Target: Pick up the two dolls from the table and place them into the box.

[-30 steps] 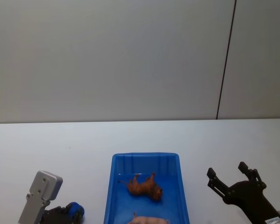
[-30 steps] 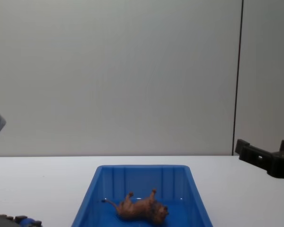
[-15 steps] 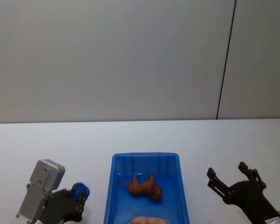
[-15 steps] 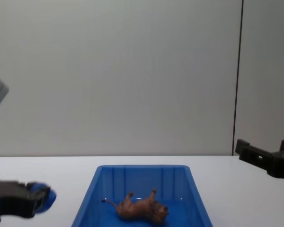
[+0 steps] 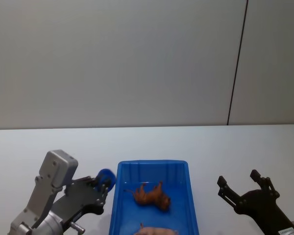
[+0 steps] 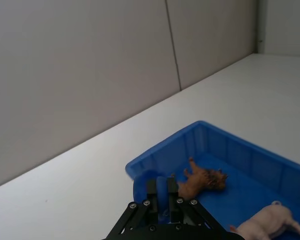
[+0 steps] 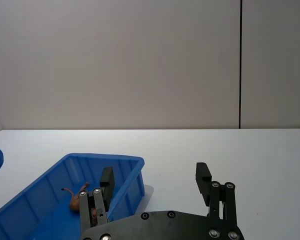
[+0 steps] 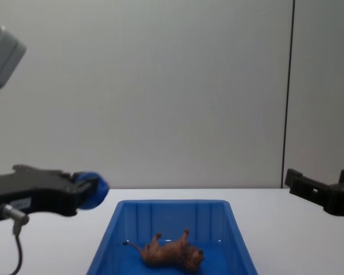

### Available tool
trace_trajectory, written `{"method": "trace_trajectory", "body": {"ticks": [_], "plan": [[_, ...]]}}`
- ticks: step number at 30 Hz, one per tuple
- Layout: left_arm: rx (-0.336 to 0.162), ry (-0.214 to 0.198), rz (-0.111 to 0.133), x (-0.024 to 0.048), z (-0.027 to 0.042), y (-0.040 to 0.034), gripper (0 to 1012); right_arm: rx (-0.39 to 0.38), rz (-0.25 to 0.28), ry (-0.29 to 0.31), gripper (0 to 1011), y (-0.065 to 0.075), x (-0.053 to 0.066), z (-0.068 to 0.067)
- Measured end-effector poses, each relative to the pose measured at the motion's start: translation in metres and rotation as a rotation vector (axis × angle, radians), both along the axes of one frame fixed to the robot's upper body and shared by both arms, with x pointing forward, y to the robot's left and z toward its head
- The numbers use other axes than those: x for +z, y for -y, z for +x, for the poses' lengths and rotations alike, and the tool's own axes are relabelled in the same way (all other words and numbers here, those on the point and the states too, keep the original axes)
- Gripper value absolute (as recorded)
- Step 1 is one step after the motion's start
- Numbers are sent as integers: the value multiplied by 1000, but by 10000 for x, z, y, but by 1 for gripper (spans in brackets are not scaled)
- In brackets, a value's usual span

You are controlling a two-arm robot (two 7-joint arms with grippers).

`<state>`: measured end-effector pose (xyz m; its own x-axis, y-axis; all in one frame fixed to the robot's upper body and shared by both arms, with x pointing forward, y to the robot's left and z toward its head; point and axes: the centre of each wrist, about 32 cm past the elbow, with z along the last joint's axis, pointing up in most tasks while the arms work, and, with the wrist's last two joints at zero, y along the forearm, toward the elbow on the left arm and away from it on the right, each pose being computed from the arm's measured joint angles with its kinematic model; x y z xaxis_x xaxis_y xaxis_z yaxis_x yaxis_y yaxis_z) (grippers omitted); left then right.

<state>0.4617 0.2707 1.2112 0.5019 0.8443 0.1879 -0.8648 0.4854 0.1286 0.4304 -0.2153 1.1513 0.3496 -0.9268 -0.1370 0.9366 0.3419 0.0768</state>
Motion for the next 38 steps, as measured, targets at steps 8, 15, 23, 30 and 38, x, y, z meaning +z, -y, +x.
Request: {"method": "trace_trajectory", "body": {"ticks": [8, 15, 23, 30, 38], "plan": [[-113, 38, -27, 84, 83, 33, 159, 0, 0, 0, 1001, 0, 0, 0], [-232, 56, -55, 136, 183, 64, 379, 0, 0, 0, 1001, 0, 0, 0], [-354, 68, -85, 181, 300, 105, 639, 0, 0, 0, 1001, 0, 0, 0], [-442, 74, -109, 204, 389, 153, 850, 0, 0, 0, 1001, 0, 0, 0], [-501, 80, -124, 226, 448, 187, 1001, 0, 0, 0, 1001, 0, 0, 0]]}}
